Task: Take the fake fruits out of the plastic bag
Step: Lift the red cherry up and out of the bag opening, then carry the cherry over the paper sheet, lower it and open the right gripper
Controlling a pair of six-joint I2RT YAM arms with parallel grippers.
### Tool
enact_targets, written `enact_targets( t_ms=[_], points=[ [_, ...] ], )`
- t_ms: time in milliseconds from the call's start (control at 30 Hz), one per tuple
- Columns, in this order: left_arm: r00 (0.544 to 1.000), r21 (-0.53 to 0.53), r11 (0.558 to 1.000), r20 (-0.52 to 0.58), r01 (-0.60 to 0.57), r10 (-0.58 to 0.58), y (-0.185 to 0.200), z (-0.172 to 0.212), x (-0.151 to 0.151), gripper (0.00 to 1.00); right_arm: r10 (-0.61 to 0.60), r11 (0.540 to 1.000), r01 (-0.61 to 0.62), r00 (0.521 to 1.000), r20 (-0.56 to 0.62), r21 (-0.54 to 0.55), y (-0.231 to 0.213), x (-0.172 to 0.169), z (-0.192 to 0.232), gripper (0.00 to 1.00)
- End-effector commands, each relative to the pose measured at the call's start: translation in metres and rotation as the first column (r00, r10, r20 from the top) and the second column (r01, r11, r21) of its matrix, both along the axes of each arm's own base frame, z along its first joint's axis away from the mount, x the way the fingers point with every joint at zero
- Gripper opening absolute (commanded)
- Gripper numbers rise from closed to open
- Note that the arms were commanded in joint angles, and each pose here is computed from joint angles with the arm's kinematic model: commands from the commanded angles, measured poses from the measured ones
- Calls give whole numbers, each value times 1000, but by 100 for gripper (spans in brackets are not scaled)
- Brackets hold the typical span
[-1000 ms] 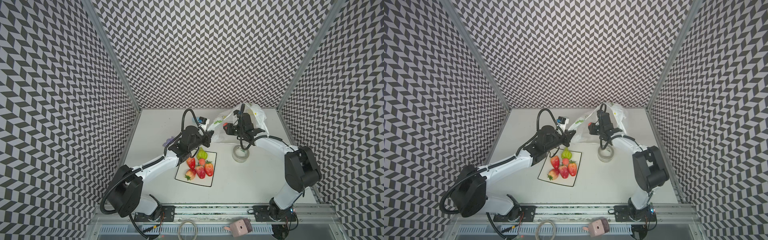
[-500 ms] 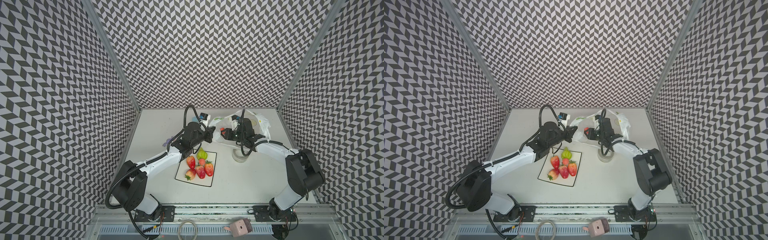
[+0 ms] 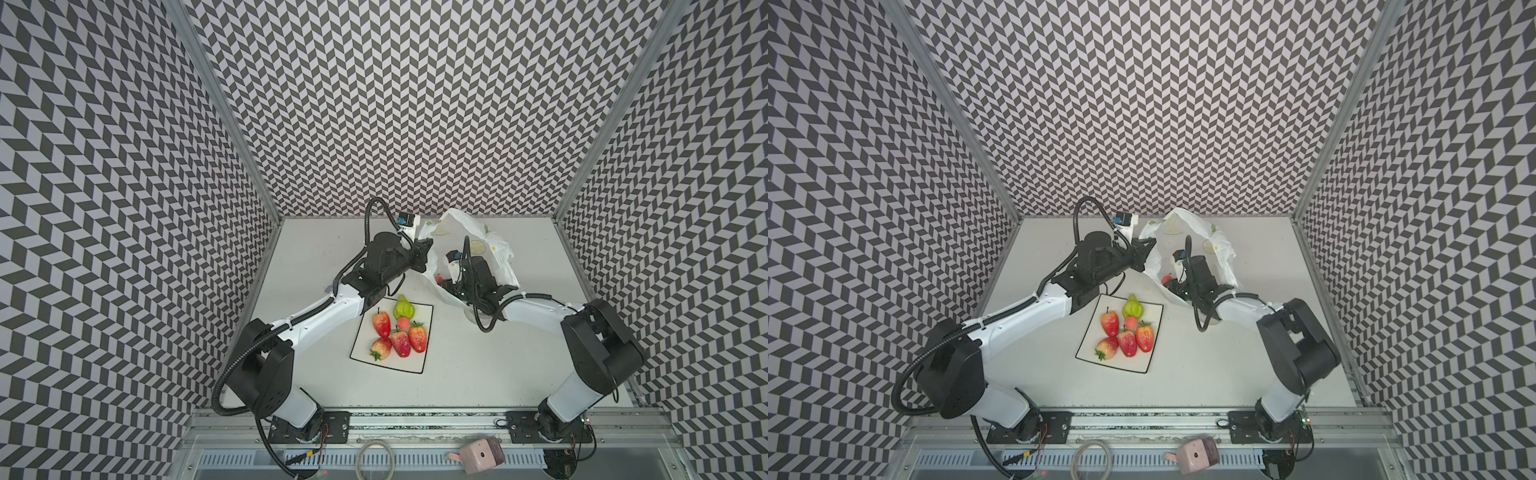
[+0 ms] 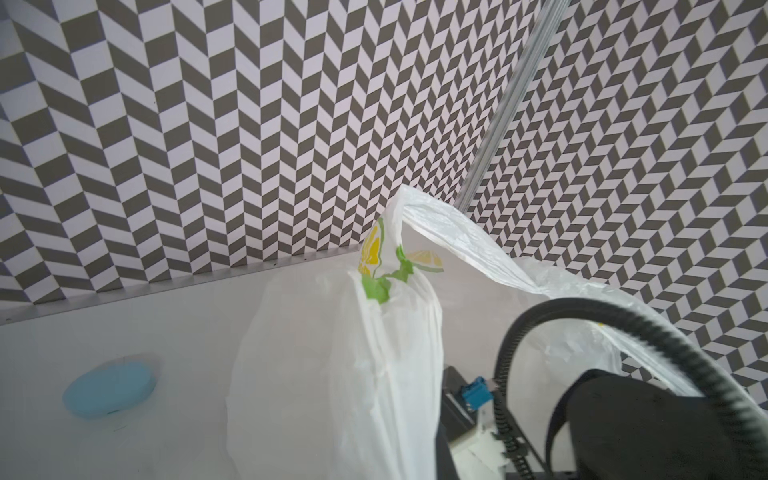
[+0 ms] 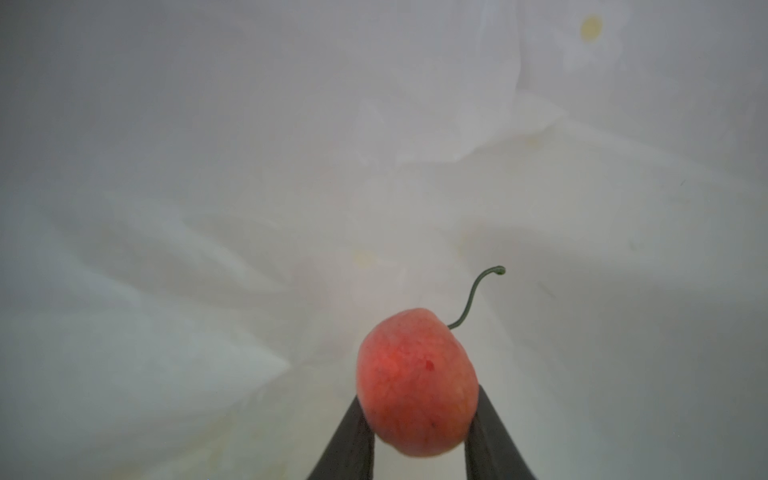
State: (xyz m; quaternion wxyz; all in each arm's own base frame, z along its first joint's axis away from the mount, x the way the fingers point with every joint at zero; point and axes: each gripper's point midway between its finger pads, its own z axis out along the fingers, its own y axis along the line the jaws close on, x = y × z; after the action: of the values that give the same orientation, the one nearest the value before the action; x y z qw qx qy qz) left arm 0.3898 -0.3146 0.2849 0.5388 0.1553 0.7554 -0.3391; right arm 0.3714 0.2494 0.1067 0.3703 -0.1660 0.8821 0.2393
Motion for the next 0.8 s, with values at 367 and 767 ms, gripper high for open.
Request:
enact_targets(
  t_ms=[367, 767],
  points=[
    [994, 31, 999, -106, 29, -25, 2, -42, 1, 0, -3, 998, -19, 947, 322, 67, -14, -12, 144, 33],
    [997, 42, 998, -60, 43, -41, 5, -32, -3, 36, 90, 994, -102, 974, 206, 46, -2, -120, 146, 32]
  ],
)
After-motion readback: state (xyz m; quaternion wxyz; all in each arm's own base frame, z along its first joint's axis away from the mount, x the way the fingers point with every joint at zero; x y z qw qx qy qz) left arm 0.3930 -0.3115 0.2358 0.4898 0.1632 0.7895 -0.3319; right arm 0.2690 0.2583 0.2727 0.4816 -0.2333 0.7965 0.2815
